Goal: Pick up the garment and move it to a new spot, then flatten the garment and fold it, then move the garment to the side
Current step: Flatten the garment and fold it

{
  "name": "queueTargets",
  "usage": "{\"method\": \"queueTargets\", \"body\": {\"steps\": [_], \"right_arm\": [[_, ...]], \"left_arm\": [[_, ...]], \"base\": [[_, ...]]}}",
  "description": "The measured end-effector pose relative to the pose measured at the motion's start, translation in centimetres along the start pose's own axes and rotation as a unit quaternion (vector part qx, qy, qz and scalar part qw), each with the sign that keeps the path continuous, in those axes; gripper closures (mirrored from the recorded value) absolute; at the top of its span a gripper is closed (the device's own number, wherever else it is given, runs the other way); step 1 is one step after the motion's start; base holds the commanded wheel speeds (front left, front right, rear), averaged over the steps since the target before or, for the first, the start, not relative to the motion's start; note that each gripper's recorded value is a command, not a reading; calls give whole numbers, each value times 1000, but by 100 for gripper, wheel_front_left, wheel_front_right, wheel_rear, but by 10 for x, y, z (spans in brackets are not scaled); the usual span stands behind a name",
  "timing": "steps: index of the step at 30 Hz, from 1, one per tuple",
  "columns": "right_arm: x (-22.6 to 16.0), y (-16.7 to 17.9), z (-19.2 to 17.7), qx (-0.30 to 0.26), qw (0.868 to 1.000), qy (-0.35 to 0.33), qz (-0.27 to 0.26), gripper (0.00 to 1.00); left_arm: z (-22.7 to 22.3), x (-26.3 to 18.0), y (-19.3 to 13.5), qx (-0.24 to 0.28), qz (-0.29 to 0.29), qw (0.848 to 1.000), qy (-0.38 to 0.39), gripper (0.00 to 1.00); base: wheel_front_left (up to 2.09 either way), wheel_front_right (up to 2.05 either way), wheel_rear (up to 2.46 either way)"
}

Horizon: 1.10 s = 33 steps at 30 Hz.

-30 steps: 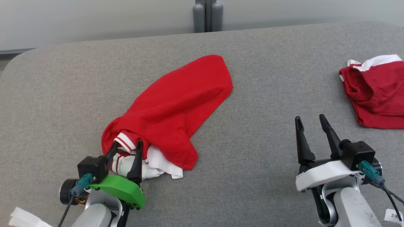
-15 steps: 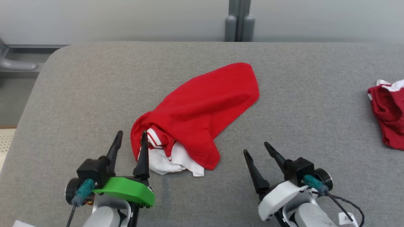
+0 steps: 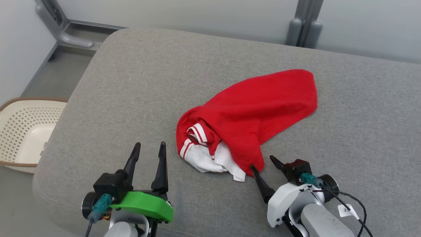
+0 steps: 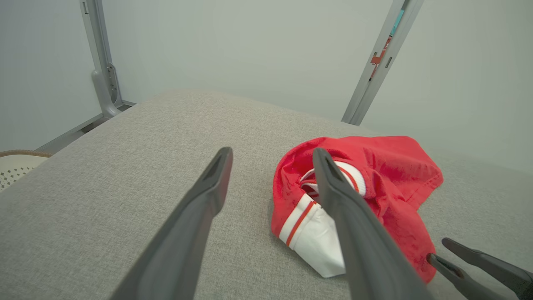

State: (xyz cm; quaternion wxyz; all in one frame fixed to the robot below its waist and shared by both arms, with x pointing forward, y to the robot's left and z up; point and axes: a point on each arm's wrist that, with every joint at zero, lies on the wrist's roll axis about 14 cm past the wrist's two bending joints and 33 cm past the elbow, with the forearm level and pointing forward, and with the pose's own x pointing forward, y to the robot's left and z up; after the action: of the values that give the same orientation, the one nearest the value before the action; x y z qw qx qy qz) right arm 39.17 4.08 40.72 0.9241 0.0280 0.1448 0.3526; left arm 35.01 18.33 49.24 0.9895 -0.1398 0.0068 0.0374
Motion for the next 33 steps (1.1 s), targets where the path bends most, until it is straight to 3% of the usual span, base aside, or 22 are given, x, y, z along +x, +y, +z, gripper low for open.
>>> {"method": "queueTargets", "body": {"steps": [2, 3, 4, 6, 13, 18, 22, 28, 33], "right_arm": [[5, 3, -4, 2, 1000, 10, 7, 0], [7, 5, -6, 2, 1000, 14, 10, 43], [8, 5, -8, 2, 1000, 19, 11, 65], [11, 2, -10, 3, 1000, 24, 9, 100], [16, -32, 27, 12, 999, -30, -40, 100], [8, -71, 70, -27, 991, -88, -94, 100], [-13, -113, 83, -67, 982, -97, -146, 100], [-59, -182, 81, -106, 965, -75, -229, 100], [-103, -223, 50, -102, 951, -27, -291, 100]], "left_arm": [[2, -3, 6, -1, 10, 1000, -3, 0], [2, -3, 8, 0, 14, 1000, -4, 0], [2, -4, 10, 0, 18, 1000, -5, 0], [2, -5, 14, 1, 23, 1000, -6, 0], [-1, -1, 12, 3, 19, 1000, -2, 0], [-5, 5, -2, 2, -4, 1000, 2, 0], [-10, 10, -16, -2, -24, 1000, 6, 0], [-20, 16, -35, -8, -50, 999, 19, 0], [-32, 20, -45, -12, -64, 997, 35, 0]], "base": [[0, 0, 0], [0, 0, 0], [0, 0, 0], [0, 0, 0], [0, 0, 0], [0, 0, 0], [0, 0, 0], [0, 0, 0], [0, 0, 0]]}}
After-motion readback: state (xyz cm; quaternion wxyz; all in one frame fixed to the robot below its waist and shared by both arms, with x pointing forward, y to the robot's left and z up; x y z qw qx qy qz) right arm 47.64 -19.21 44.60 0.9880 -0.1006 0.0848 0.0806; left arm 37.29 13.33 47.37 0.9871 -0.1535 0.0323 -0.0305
